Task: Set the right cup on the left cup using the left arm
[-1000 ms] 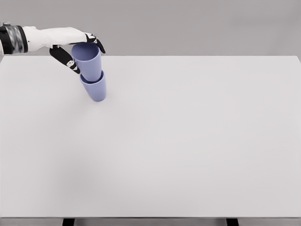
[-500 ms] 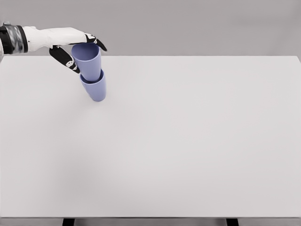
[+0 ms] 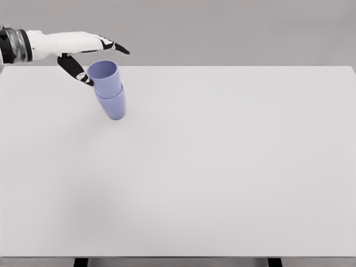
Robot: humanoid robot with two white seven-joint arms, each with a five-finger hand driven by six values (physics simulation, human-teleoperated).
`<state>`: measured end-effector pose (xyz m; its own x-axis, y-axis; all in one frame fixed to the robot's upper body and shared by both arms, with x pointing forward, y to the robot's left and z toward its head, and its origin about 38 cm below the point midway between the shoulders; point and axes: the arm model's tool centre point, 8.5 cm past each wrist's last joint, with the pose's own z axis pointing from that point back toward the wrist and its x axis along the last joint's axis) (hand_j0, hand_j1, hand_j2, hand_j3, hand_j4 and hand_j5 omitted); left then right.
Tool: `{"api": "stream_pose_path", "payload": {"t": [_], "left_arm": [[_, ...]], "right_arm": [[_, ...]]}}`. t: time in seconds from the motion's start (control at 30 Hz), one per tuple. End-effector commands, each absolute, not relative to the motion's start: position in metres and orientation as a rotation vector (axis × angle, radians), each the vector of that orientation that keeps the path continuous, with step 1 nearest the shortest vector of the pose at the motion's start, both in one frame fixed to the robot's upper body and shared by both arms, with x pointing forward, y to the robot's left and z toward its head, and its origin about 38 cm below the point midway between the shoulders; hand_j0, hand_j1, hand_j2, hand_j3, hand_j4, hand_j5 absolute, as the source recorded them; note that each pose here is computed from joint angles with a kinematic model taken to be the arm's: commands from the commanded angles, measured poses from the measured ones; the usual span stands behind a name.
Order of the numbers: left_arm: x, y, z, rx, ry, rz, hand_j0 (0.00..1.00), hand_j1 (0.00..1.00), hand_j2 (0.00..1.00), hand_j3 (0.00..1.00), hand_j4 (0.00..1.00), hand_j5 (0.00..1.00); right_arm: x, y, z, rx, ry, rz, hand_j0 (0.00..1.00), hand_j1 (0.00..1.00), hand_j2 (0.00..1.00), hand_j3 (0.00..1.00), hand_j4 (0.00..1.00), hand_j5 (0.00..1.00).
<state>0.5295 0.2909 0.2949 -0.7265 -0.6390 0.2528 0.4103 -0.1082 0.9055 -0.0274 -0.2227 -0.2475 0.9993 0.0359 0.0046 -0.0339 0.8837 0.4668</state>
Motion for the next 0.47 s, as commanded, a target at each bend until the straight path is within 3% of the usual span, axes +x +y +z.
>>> {"api": "stream_pose_path", "payload": {"t": [0.0, 0.13, 0.23, 0.43], "left_arm": [[0.517, 0.297, 0.312, 0.259, -1.508, -1.906, 1.00, 1.00, 1.00, 1.00, 1.00, 1.00], [0.448, 0.321, 0.353, 0.151, -1.642, -1.910, 1.00, 1.00, 1.00, 1.00, 1.00, 1.00], [0.391, 0.309, 0.342, -0.028, -1.661, -1.956, 1.00, 1.00, 1.00, 1.00, 1.00, 1.00], [0.360, 0.313, 0.333, -0.070, -1.690, -1.941, 1.00, 1.00, 1.00, 1.00, 1.00, 1.00]], "right_arm": [[-0.027, -0.223, -0.247, 0.486, 0.004, 0.036, 1.00, 1.00, 1.00, 1.00, 1.00, 1.00], [-0.027, -0.223, -0.247, 0.486, 0.004, 0.037, 1.00, 1.00, 1.00, 1.00, 1.00, 1.00], [-0.027, -0.223, -0.247, 0.486, 0.004, 0.037, 1.00, 1.00, 1.00, 1.00, 1.00, 1.00], [-0.027, -0.223, -0.247, 0.486, 0.004, 0.037, 1.00, 1.00, 1.00, 1.00, 1.00, 1.00]]}}
